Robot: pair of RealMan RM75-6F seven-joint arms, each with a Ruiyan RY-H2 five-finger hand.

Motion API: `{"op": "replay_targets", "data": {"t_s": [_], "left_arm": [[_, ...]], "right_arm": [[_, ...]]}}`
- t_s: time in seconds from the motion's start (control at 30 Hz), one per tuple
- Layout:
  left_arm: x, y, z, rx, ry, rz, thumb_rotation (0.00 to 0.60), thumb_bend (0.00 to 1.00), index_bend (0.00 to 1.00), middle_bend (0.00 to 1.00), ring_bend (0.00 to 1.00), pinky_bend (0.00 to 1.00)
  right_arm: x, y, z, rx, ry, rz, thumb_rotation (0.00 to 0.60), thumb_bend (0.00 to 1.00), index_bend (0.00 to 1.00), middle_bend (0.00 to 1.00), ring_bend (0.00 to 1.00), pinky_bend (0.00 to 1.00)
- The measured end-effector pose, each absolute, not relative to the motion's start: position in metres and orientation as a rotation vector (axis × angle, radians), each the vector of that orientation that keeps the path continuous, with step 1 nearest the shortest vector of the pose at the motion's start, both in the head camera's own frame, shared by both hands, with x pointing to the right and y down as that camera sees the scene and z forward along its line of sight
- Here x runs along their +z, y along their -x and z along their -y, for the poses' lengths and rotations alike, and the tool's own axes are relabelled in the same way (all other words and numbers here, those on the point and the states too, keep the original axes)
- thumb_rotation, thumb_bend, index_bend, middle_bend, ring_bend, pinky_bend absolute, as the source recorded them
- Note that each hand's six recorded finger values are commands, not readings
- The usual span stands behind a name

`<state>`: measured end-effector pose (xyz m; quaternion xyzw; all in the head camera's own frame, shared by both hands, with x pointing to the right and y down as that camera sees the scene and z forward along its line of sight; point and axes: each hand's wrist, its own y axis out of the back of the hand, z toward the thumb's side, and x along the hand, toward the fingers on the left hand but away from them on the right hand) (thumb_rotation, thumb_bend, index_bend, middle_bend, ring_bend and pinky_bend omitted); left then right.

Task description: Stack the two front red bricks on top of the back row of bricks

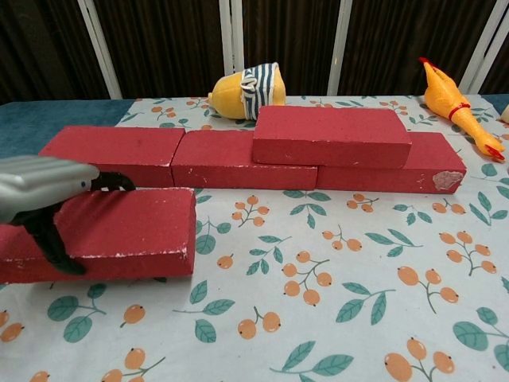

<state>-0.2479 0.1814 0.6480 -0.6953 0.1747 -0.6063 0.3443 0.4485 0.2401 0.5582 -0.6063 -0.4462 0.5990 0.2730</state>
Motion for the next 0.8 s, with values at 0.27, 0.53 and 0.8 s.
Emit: {"op": "replay_targets", "data": {"t_s": [0.27, 0.53, 0.8], "left_arm": [[0.622, 0.245, -0.128, -1.584, 1.844, -0.451, 0.6, 0.0, 0.28, 0.38, 0.22, 0.24], [0.607, 0.233, -0.064, -1.635, 1.901, -0.317, 0.6, 0.0, 0.27, 0.37, 0.22, 0.22], [0.601, 0.235, 0.019, -1.614, 1.76, -0.363, 0.6, 0.0, 0.27, 0.37, 0.22, 0.2]], "right_arm": [[0.566, -0.45, -0.239, 1.655, 1.61, 1.18, 0.6, 0.1, 0.0, 0.0, 0.0, 0.0], [0.572, -0.452, -0.236, 1.71, 1.553, 1.167, 0.6, 0.1, 0.0, 0.0, 0.0, 0.0], [0.569, -0.455, -0.232, 1.721, 1.497, 1.203, 0.6, 0.1, 0.0, 0.0, 0.0, 0.0]]}}
